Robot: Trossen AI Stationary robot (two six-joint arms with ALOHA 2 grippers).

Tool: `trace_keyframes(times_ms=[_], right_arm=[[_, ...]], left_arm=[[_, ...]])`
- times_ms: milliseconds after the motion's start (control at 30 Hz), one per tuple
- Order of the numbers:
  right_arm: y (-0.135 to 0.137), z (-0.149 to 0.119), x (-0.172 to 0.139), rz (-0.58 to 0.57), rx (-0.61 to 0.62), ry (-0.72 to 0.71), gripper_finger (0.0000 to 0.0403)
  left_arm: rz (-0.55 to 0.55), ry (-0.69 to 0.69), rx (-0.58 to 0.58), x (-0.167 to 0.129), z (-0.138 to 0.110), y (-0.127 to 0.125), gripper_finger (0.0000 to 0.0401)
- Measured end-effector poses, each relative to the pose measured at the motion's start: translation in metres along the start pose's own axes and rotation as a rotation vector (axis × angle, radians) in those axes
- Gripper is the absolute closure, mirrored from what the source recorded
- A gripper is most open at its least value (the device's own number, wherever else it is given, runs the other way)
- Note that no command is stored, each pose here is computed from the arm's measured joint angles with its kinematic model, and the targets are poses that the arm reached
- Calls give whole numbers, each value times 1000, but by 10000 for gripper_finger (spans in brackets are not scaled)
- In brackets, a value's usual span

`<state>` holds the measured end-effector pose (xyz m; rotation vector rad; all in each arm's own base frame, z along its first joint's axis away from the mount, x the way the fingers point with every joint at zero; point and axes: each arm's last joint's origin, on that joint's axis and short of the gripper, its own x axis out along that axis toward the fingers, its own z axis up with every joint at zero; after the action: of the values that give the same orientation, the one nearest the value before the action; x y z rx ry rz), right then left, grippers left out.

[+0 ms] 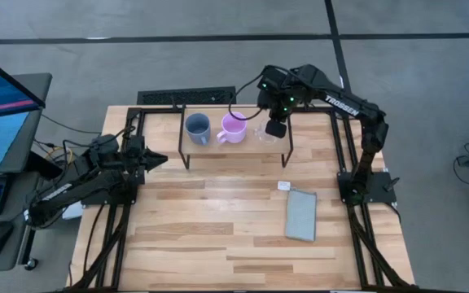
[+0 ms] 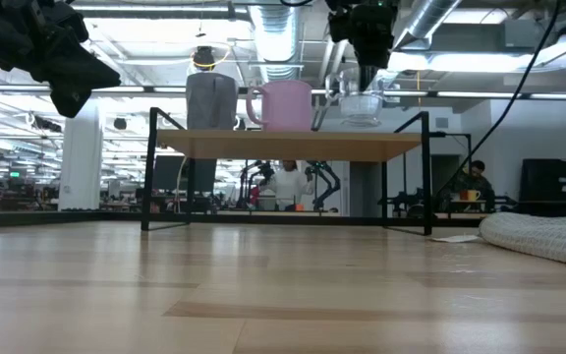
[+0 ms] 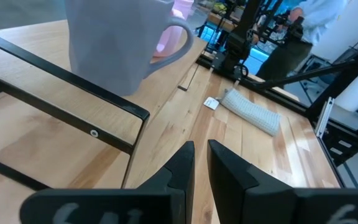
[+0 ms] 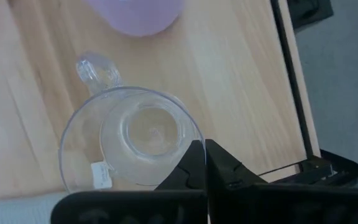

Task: Stack small to large cups/mugs on shelf
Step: Put the transparent cup on the shelf

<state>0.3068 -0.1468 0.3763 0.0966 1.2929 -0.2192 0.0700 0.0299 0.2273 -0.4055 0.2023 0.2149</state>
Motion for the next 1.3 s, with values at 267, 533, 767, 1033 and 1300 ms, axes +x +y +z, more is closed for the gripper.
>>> trace_keyframes(times_ms=[267,533,767,1033,1300], right_arm=[[-18,-6,-1,1,52,8,399],[-20,5,26,7,6,71,400],[-22,9,30,8,-9,53,399],[-22,9,30,3,-8,52,372],[-22,9,30,-13,-13,60,349]], left_arm=[[1,-1,-1,0,0,0,368],[1,-1,-1,0,0,0,368],[2,-1,-1,0,0,0,368],[2,-1,-1,0,0,0,368],[2,-1,-1,0,0,0,368]])
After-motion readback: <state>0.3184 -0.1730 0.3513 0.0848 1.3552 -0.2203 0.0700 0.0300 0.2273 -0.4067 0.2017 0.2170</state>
